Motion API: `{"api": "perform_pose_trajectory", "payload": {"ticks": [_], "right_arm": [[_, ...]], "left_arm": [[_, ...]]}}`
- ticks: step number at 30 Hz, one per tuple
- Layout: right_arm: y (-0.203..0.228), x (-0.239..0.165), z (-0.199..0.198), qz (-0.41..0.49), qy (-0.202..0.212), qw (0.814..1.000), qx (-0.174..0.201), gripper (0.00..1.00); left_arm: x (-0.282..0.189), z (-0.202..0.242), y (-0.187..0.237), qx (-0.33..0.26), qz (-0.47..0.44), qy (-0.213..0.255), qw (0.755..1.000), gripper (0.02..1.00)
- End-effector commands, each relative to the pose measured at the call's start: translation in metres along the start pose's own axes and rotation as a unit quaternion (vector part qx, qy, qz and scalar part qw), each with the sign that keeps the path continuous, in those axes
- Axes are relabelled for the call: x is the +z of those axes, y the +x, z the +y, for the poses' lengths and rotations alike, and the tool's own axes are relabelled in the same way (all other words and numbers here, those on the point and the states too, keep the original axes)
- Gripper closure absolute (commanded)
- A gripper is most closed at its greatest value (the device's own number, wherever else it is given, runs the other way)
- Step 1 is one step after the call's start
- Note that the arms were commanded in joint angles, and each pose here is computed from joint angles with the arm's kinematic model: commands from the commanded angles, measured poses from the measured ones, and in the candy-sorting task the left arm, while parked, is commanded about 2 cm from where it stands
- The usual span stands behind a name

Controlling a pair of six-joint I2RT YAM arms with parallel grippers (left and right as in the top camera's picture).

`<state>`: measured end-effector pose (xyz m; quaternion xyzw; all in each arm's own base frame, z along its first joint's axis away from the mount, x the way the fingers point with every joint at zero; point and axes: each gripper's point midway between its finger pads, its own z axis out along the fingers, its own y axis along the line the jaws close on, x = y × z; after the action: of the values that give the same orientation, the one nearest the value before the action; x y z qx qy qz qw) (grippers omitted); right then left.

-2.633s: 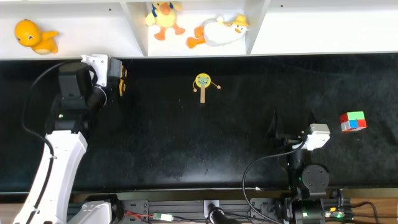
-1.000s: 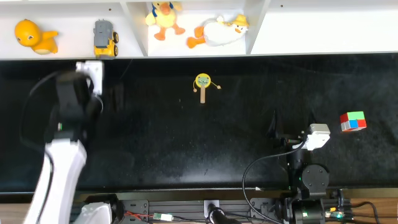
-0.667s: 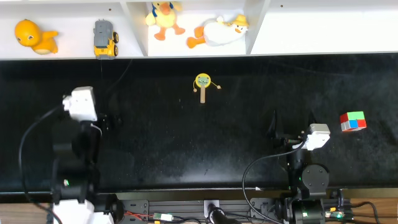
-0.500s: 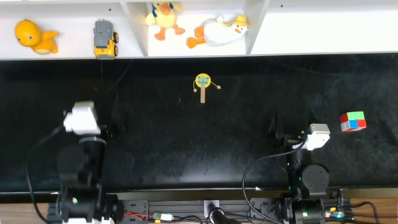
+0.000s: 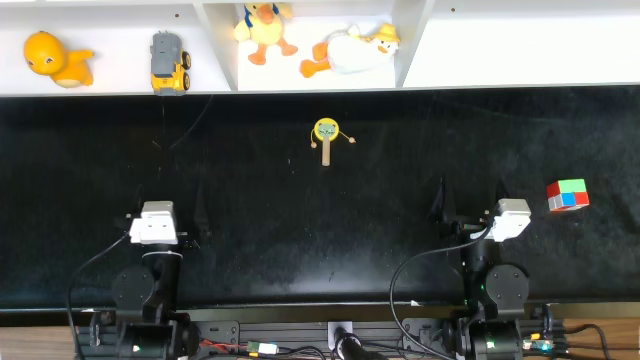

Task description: Store Toys

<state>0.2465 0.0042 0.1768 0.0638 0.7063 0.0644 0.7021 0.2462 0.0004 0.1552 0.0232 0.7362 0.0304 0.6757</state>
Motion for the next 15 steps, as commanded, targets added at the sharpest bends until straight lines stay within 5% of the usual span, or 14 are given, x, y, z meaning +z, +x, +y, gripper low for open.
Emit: {"api": "perform_pose_trajectory", "payload": {"ticks": [1,15], "right_arm": [[0.0039,0.0003,0.0000,0.001,-0.002,1.000,0.004,0.005],[0.0039,0.0003,0.0000,0.001,-0.002,1.000,0.004,0.007]], "left_arm": [[-0.0005,-0.0008,-0.0008,0.015,-0.003,0.003,1.000,0.020],[-0.0006,-0.0033,-0.0010,0.015,-0.004,0.011,1.000,0.020]]}}
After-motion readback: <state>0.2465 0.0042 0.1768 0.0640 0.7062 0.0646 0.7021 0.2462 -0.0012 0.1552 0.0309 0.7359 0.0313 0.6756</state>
